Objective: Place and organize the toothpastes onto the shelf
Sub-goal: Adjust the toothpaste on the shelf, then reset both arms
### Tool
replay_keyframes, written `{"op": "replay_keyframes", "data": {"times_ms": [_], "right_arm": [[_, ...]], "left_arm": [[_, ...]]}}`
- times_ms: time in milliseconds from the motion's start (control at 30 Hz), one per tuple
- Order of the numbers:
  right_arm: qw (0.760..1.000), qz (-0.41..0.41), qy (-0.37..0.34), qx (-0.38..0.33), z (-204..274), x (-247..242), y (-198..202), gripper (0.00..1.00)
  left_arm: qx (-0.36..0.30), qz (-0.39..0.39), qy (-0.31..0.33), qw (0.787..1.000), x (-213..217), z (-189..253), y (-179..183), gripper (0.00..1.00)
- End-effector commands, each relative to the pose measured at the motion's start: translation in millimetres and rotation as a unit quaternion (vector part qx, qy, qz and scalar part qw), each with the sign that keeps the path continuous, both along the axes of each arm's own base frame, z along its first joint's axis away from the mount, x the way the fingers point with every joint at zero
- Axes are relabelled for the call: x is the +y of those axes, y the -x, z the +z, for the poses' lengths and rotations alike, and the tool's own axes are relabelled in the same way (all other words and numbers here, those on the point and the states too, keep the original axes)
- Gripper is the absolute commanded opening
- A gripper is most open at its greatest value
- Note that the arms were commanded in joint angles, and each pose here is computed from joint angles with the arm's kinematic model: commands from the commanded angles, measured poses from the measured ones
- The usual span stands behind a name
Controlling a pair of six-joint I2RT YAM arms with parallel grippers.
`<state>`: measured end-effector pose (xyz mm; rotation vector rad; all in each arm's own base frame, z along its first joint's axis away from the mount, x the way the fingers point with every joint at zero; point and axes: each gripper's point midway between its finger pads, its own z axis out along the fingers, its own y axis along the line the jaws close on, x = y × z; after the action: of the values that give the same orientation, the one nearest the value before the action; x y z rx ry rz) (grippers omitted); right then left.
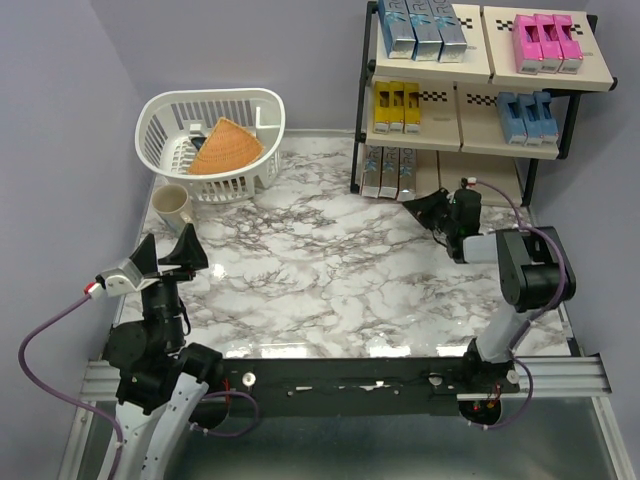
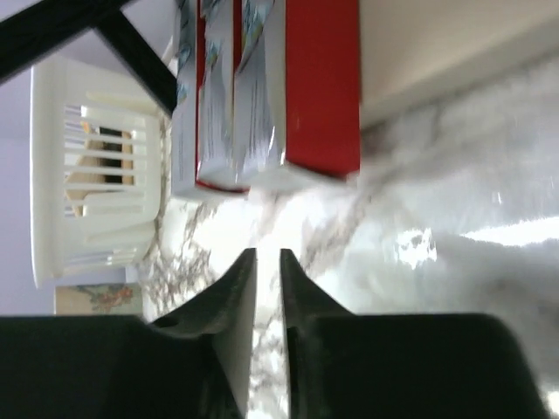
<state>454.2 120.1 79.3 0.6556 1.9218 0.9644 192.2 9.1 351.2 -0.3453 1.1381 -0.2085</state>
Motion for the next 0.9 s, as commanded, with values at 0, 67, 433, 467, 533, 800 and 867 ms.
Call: {"op": "replay_keyframes", "data": {"times_ms": [0,67,433,467,533,800,867], "right_arm": [[0.999,0.033,0.01,-0.036,28.1,3.6,52.3,0.3],[0.997,0.04,0.028,-0.059,53.7,1.4,77.4,0.38],[0.955,-0.106,0.237,-0.142,160.5,-85.5,200.0,0.98],[0.953,-0.112,0.25,-0.131,158.5,-91.5,213.4,1.0],[0.934,-0.148,0.279,-0.166,182.5,-108.0,235.9,1.0],[0.879,-0.222,0.334,-0.258,241.1,-141.1,317.0,1.0],[0.864,-0.237,0.35,-0.273,249.7,-148.4,332.3,1.0]], "left_arm": [[-0.014,-0.013,0.019,1.0,-2.0,1.3,4.2,0.99],[-0.018,-0.022,0.011,1.0,-4.7,1.8,6.8,0.99],[-0.05,-0.046,-0.002,0.998,-9.4,10.7,23.4,0.99],[-0.051,-0.046,-0.001,0.998,-8.6,10.6,25.0,0.99],[-0.048,-0.044,0.0,0.998,-7.4,8.3,25.7,0.99],[-0.049,-0.035,0.019,0.998,-1.6,5.1,29.5,0.99],[-0.047,-0.027,0.028,0.998,1.9,3.9,29.8,0.99]]}}
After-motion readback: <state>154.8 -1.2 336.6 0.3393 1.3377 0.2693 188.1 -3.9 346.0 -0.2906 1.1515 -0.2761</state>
